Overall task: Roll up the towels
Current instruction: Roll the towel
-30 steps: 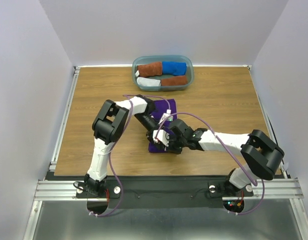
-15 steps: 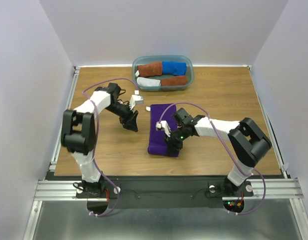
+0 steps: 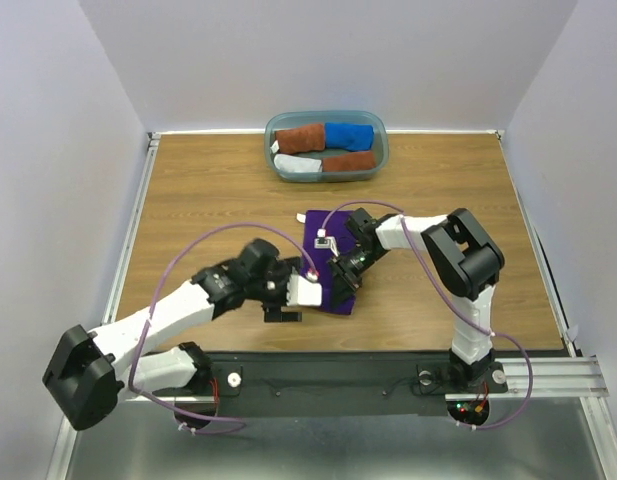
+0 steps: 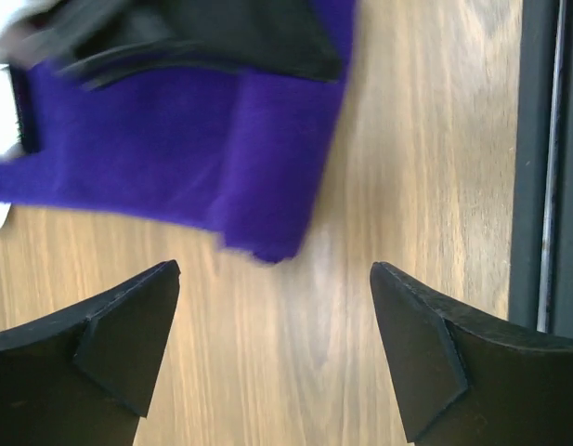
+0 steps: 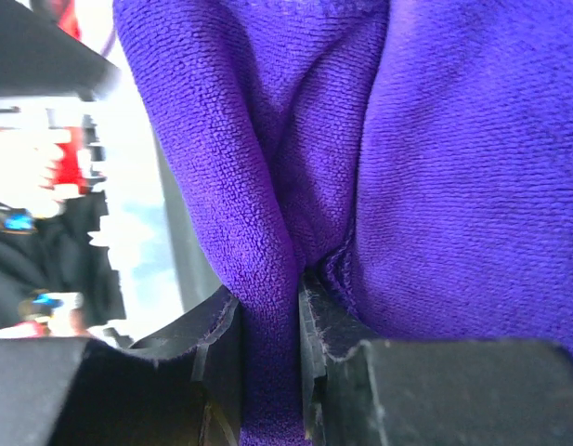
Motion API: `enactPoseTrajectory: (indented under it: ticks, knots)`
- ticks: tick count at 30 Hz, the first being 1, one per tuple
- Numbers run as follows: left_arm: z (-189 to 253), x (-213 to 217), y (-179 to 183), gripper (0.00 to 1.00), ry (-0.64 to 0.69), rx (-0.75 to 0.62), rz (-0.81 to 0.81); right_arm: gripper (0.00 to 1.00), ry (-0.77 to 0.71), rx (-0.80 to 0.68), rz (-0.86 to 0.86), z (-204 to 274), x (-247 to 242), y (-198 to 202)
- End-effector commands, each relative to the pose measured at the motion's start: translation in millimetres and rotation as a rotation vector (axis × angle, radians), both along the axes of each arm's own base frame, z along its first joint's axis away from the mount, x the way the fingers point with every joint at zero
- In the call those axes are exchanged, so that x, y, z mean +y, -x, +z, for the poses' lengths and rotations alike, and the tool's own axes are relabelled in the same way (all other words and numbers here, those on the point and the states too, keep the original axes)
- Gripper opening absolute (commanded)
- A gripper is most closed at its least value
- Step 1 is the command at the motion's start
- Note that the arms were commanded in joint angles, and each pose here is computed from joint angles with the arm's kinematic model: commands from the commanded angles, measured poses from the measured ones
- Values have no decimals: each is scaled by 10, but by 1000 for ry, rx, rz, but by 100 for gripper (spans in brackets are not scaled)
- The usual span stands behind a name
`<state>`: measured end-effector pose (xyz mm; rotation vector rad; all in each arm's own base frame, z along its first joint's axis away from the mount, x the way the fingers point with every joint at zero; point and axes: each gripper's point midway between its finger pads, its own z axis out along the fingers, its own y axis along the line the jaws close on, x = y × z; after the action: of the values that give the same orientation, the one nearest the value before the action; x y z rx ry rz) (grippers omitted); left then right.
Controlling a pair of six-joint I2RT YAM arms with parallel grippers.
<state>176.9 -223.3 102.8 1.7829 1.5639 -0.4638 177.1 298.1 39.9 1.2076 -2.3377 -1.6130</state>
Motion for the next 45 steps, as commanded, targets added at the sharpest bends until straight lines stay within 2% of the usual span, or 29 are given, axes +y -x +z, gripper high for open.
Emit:
enactPoseTrajectory:
  ticks: [1,5,10,13,18,22,23,25,26,30,31,34,38,41,43,45]
  knots:
    - [30,-196,-169,96,-3,-248,20,3,52,104,2,-85,-57,74]
    - [26,-490,-6,99,12,-369,-112,4,67,151,-2,-157,-50,48]
    - [-203,-596,81,99,-37,-400,-183,5,73,191,1,-217,-64,23]
    - [-340,-621,49,93,-68,-412,-183,5,66,202,6,-215,-66,-1]
    - [-584,-584,-24,79,-132,-407,-155,6,85,211,29,-282,-116,-1]
    - [-676,-597,16,56,-151,-363,-166,12,84,202,33,-265,-120,-57]
    - [-748,-557,63,49,-179,-325,-173,18,80,182,28,-230,-119,-118]
    - [-787,-570,158,45,-183,-263,-200,26,81,160,13,-176,-132,-203]
    - [-822,-562,245,42,-199,-206,-224,35,78,120,-5,-105,-146,-331]
    - [-899,-495,402,37,-242,-108,-262,58,90,35,-83,67,-274,-690]
    - [-931,-472,456,37,-259,-68,-271,71,90,-17,-119,180,-330,-866]
    - [-963,-467,534,35,-281,9,-281,86,82,-102,-195,414,-463,-1201]
    - [-924,-499,561,35,-283,121,-274,96,51,-221,-292,824,-661,-1576]
    - [-877,-505,504,35,-286,258,-255,97,29,-286,-362,1097,-870,-1728]
    - [-765,-613,460,35,-244,336,-258,97,16,-357,-381,1322,-972,-1710]
    - [-821,-519,424,35,-269,446,-222,97,31,-431,-400,1487,-1104,-1610]
